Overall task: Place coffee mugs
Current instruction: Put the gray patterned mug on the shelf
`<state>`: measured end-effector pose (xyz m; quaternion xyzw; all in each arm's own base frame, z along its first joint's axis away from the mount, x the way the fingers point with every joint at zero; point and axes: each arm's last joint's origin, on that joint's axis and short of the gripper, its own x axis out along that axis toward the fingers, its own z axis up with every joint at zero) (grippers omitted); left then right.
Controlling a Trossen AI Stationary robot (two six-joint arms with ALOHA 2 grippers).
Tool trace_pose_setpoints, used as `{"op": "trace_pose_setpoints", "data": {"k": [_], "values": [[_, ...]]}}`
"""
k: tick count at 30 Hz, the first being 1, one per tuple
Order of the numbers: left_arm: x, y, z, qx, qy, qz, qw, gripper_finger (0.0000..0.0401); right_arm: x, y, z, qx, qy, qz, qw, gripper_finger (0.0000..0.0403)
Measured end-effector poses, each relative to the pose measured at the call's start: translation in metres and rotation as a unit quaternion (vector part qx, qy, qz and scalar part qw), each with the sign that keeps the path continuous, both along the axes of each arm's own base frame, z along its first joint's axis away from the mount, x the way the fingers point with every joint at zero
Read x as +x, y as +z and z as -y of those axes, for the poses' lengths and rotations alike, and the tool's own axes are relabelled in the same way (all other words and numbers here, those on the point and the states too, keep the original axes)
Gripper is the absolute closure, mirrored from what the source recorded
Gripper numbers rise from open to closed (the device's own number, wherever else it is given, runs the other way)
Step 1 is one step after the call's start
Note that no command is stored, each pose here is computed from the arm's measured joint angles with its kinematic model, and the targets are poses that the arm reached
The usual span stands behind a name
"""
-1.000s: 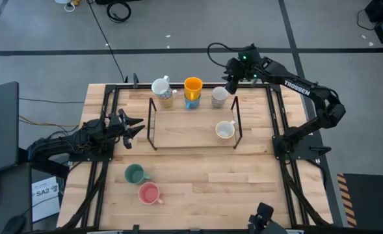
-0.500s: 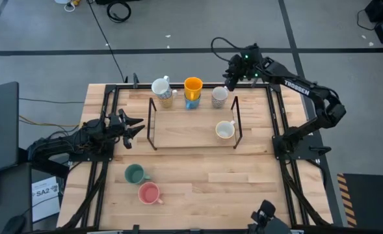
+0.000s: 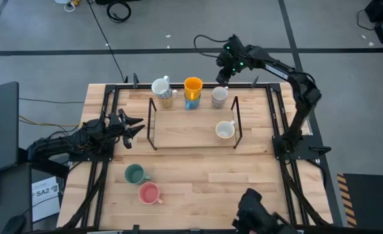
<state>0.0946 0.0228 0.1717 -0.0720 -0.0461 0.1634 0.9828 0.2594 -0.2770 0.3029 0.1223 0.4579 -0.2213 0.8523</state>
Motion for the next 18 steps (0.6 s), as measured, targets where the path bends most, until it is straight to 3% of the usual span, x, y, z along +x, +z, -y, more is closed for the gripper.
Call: {"op": "trace_pose_setpoints", "data": {"k": [9,18], "values": [[0.0,0.0,0.0,0.001,-0.001,0.001,1.0,0.0245,0.01,-0.026,0.011,0.021,0.091,-0.081,0.992,0.027],[0.0,0.0,0.0,0.001,-0.001,0.001,1.0,0.0245,0.013,-0.035,0.011,0.022,0.129,-0.094,0.987,0.027]]}}
